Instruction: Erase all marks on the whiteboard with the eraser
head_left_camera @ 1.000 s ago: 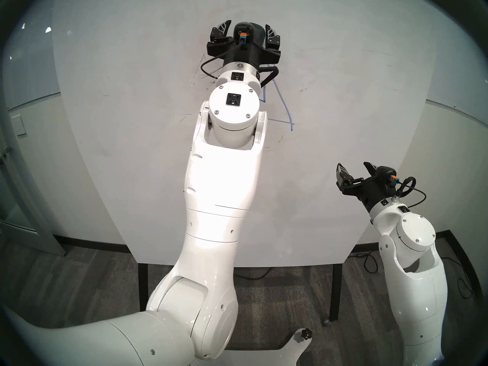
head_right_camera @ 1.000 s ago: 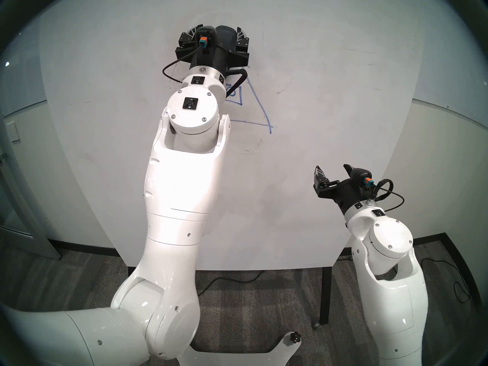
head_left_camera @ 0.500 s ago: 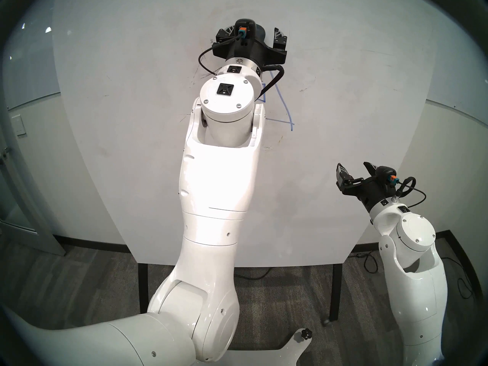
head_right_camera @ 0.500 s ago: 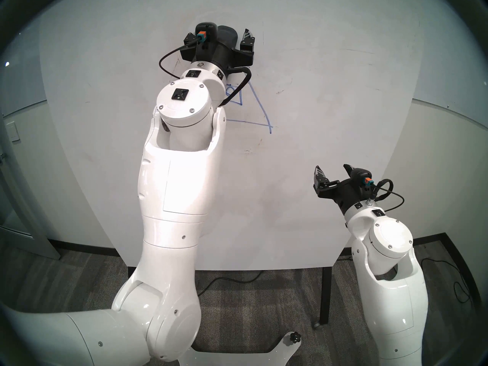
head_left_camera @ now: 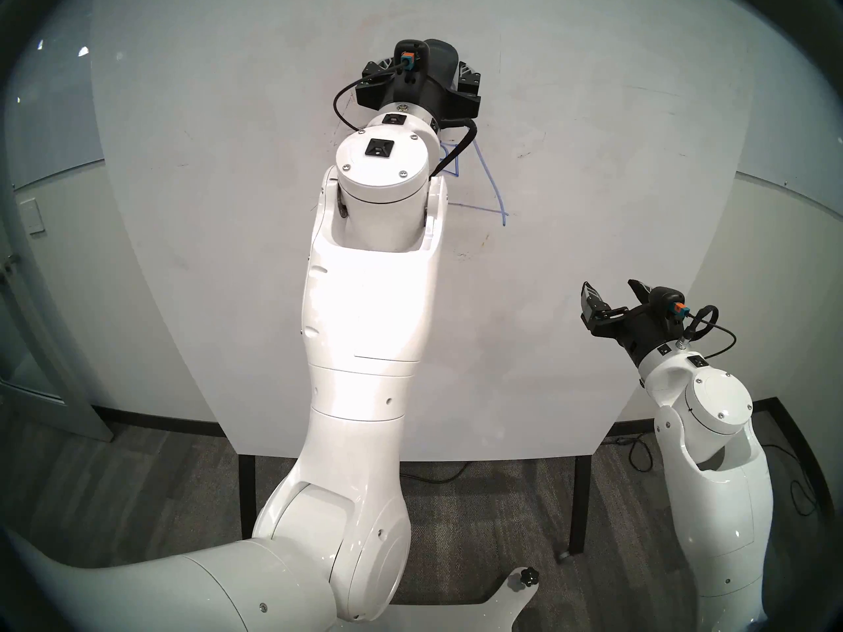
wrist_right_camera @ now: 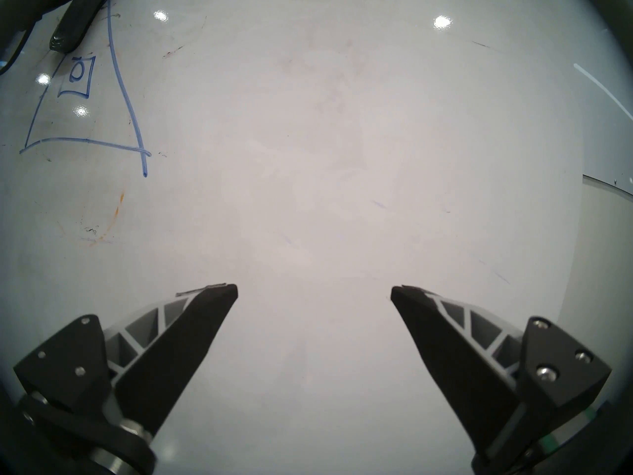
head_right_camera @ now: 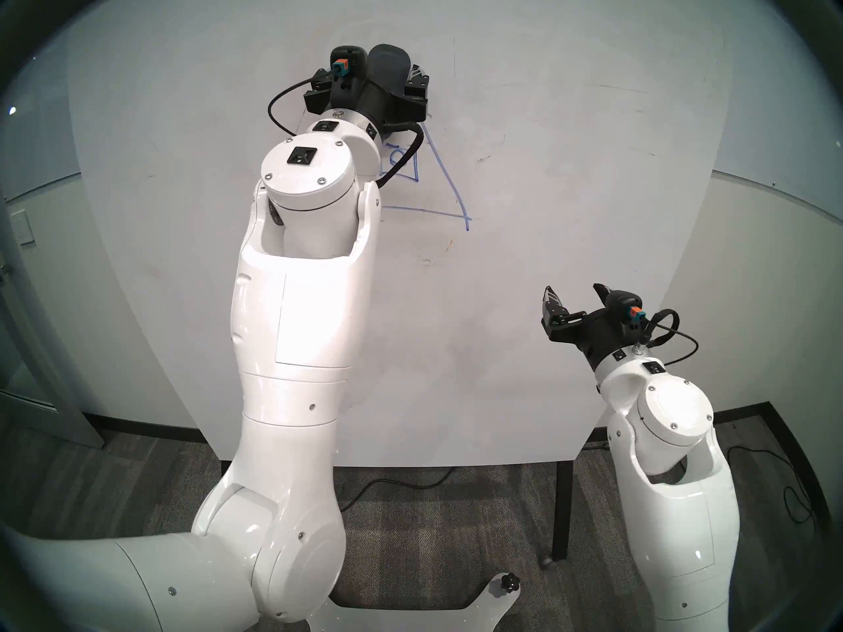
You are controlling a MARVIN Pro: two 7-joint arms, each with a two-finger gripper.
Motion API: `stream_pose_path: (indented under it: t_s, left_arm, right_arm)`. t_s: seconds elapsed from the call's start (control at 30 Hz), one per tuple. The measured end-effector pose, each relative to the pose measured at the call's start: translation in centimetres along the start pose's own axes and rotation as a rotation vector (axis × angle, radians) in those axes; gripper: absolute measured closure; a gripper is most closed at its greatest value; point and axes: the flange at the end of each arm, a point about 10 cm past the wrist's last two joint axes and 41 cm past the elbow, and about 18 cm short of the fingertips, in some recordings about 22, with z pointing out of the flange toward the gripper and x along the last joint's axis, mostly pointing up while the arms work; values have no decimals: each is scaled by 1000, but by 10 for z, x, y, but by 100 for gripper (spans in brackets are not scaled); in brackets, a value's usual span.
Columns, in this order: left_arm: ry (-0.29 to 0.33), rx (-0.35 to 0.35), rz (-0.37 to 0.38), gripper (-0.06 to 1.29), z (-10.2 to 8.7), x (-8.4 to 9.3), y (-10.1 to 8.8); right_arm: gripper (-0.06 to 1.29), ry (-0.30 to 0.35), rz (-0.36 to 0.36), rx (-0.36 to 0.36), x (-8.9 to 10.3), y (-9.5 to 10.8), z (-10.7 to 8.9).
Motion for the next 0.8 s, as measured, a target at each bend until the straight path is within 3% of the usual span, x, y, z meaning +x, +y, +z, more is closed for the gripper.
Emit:
stream_pose_path:
  t_s: [0.8]
  left_arm:
    - [-26, -79, 45, -2, -9, -7, 6]
  right_arm:
    - [0, 0, 0, 0, 0, 0, 0]
